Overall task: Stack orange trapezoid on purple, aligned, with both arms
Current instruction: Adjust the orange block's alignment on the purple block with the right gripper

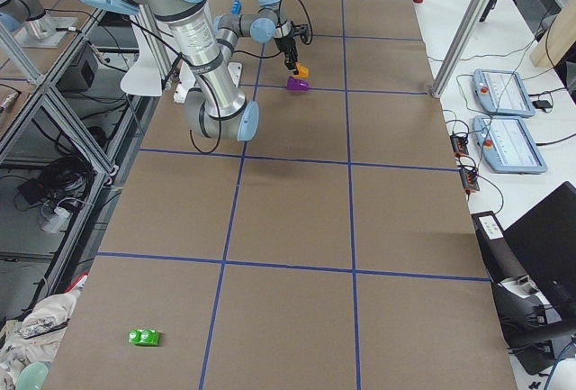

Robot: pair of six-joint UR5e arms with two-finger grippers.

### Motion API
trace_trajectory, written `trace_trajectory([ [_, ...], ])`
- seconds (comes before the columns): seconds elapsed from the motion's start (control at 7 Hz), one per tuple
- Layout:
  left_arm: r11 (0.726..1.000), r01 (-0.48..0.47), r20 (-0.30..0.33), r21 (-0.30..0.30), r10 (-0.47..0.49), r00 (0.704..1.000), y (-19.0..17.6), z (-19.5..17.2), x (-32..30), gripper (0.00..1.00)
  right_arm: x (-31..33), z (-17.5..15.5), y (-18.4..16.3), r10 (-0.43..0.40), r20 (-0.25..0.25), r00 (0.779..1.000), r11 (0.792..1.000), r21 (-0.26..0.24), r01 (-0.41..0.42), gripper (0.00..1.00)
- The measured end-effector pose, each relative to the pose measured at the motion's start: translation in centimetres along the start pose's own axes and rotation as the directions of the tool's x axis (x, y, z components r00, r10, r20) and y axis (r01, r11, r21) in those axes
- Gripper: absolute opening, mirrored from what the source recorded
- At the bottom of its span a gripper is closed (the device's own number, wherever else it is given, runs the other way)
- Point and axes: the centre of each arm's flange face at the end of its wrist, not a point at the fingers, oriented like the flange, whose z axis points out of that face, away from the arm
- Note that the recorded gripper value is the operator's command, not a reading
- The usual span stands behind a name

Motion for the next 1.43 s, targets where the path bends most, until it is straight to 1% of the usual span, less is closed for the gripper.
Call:
trace_trajectory([
  [0.43, 1.0, 0.001, 0.0, -0.001, -0.001, 1.0, 0.0, 0.1, 0.0, 1.0, 0.0, 0.3, 1.6, -0.024, -0.002, 1.0, 1.0, -0.012, 0.024, 0.0],
  [1.14, 1.0, 0.0, 0.0, 0.0, 0.0, 1.0, -0.1, 0.0, 0.0, 1.0, 0.3, 0.5, 0.9, -0.026, -0.005, 1.0, 1.0, -0.003, 0.026, 0.0],
  [1.43, 1.0, 0.0, 0.0, 0.0, 0.0, 1.0, -0.1, 0.0, 0.0, 1.0, 0.3, 0.7, 1.3, -0.031, -0.005, 1.0, 1.0, -0.007, 0.031, 0.0],
])
